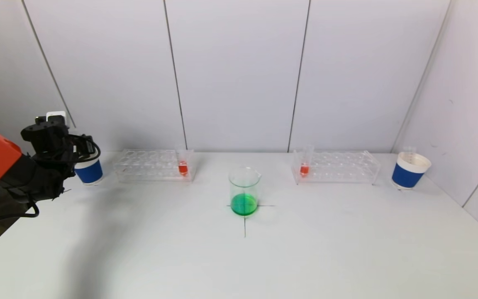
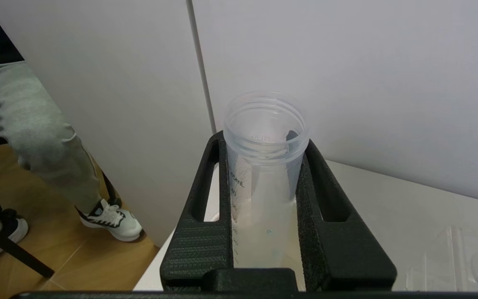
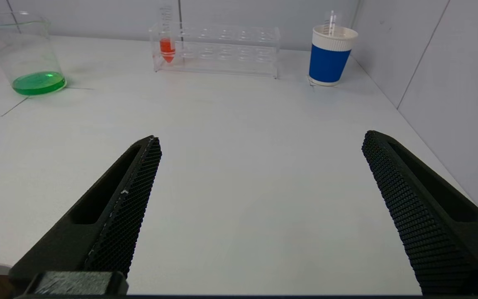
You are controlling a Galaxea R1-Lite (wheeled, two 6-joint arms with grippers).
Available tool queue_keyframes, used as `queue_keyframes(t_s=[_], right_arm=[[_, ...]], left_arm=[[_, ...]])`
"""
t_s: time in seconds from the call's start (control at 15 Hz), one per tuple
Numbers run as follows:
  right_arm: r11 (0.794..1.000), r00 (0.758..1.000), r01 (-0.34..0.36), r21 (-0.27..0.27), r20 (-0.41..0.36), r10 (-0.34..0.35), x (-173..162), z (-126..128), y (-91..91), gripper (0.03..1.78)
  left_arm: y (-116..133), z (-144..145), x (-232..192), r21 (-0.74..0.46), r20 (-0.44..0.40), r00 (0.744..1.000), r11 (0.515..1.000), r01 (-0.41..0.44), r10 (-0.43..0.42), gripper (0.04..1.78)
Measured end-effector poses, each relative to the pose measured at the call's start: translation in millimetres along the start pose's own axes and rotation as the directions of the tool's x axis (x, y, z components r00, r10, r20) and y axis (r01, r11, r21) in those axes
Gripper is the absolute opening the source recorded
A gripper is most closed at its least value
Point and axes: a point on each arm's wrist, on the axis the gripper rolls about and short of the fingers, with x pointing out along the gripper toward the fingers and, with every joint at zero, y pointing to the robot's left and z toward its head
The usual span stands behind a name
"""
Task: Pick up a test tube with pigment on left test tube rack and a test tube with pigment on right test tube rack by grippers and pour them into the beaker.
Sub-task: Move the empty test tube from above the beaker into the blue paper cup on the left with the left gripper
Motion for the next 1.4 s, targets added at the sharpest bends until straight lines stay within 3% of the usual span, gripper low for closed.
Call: queue_keyframes(t_s=[0.73, 0.93, 1.13, 1.4], right_arm=[[1.000, 1.000, 0.000, 0.000, 0.000, 0.000, 0.0, 0.0, 0.0, 1.76], [1.000, 1.000, 0.000, 0.000, 0.000, 0.000, 0.0, 0.0, 0.0, 1.76], [1.000, 1.000, 0.000, 0.000, 0.000, 0.000, 0.0, 0.0, 0.0, 1.76], [1.000, 1.000, 0.000, 0.000, 0.000, 0.000, 0.0, 0.0, 0.0, 1.76]], left_arm=[[0.1, 0.1, -0.6, 0.000, 0.000, 1.000, 1.000, 0.000, 0.000, 0.45], [0.2, 0.9, -0.9, 0.000, 0.008, 1.000, 1.000, 0.000, 0.000, 0.52], [0.0, 1.7, -1.4, 0.000, 0.019, 1.000, 1.000, 0.000, 0.001, 0.82], [0.4, 2.4, -1.7, -0.001, 0.020, 1.000, 1.000, -0.001, 0.001, 1.45]])
